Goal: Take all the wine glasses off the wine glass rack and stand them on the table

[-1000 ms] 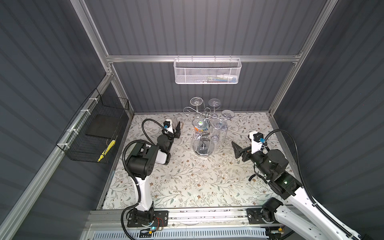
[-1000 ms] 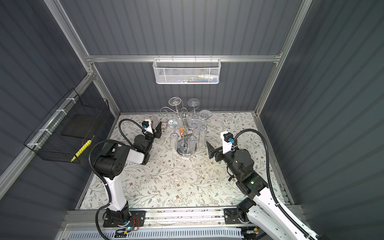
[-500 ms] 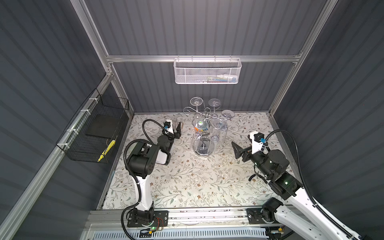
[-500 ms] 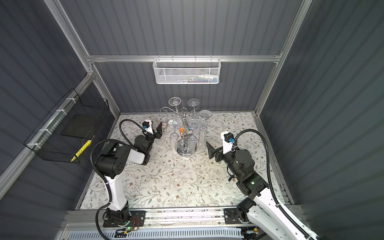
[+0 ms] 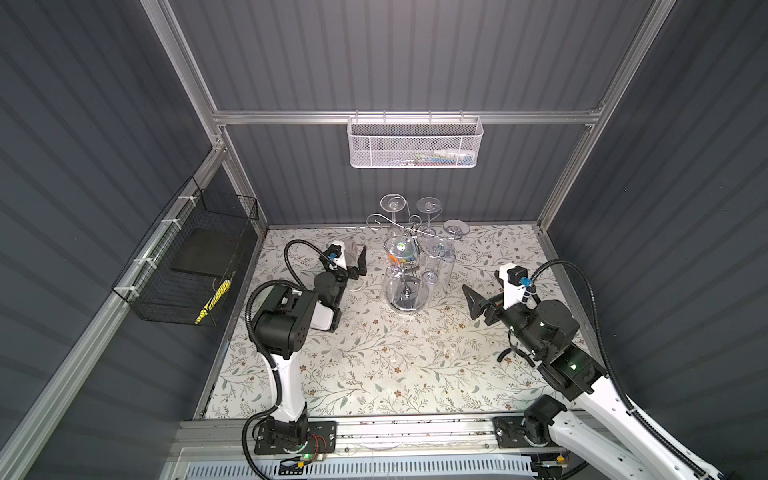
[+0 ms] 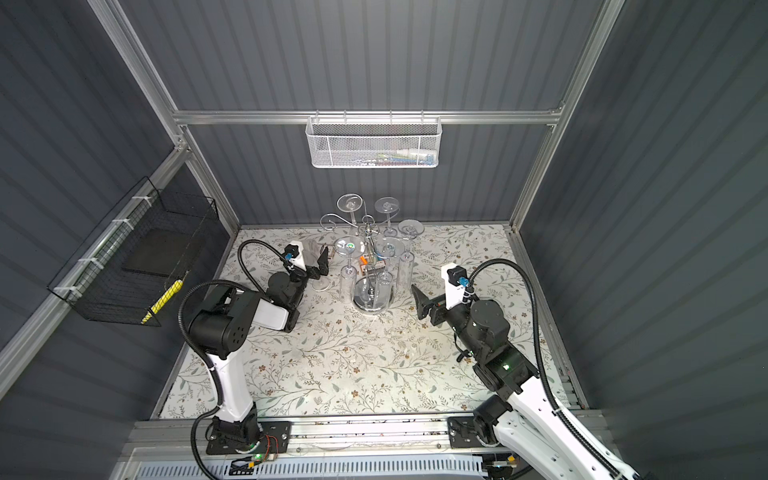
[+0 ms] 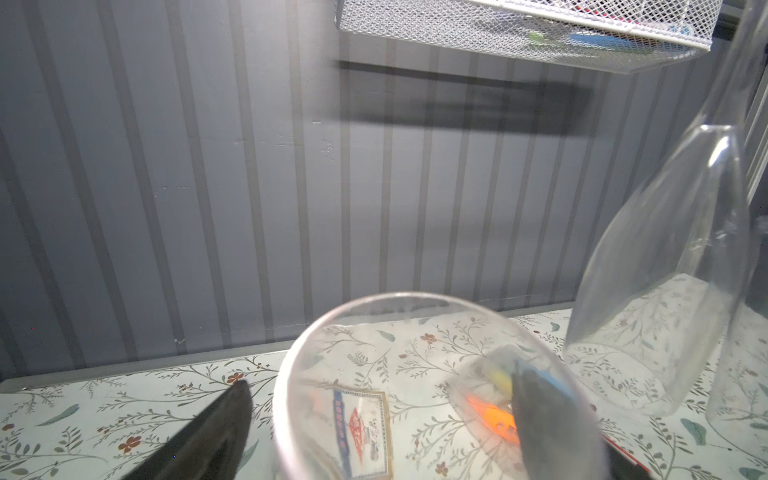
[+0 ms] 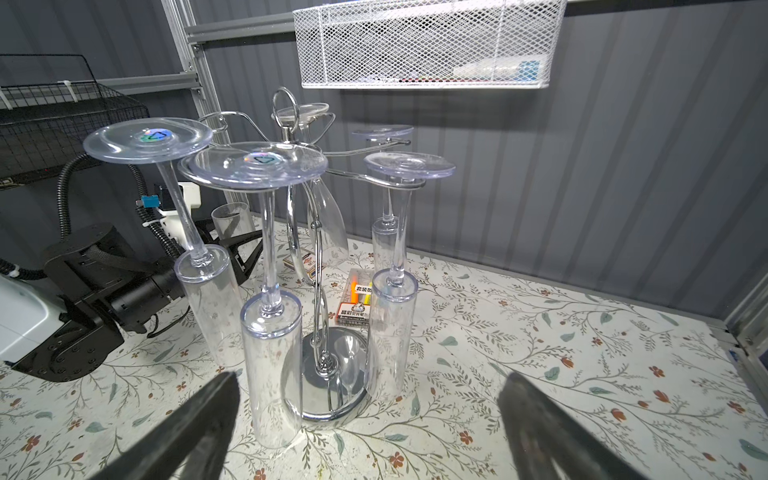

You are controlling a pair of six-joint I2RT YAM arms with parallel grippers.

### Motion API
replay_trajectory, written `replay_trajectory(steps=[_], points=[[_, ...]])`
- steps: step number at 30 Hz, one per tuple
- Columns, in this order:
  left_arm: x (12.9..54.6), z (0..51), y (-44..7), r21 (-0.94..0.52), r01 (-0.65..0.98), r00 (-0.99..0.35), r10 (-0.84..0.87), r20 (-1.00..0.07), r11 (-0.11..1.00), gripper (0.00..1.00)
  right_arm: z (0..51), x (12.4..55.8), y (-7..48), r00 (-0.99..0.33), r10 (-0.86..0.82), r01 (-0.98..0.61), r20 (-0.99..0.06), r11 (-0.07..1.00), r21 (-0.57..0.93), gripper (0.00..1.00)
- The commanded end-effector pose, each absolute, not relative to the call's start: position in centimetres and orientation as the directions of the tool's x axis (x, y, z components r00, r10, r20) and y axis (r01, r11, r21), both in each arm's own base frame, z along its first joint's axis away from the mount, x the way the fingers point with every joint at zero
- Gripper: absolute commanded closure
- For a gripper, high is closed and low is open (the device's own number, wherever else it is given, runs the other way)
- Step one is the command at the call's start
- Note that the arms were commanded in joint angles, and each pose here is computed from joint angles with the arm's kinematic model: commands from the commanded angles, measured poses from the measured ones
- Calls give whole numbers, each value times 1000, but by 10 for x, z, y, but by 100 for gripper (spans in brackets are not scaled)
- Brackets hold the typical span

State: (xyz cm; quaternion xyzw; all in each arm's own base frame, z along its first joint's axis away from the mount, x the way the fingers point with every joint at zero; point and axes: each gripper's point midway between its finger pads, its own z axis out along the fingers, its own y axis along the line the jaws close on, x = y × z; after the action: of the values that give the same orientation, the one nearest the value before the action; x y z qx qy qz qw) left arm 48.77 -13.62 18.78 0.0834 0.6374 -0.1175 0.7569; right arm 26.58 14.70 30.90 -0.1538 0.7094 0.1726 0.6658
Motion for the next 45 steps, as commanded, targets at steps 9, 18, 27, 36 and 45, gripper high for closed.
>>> replay_trajectory(steps=[9,18,27,36,45], points=[[462,234,-125,-36,276,256,-110,-961,960,0,330,253,142,-8,55,-466,-998,883,52,1],[439,264,-120,-95,305,289,-188,-939,947,0,358,250,147,31,77,-499,-997,865,51,1],[408,308,-117,-138,335,202,-214,-956,932,0,413,248,133,-11,138,-439,-990,889,129,1],[368,338,-101,-255,260,-93,-238,-967,932,0,447,256,79,-18,320,-155,-947,935,319,1],[356,347,-95,-350,174,-274,-296,-915,921,0,451,288,93,-113,243,-128,-963,958,257,1]])
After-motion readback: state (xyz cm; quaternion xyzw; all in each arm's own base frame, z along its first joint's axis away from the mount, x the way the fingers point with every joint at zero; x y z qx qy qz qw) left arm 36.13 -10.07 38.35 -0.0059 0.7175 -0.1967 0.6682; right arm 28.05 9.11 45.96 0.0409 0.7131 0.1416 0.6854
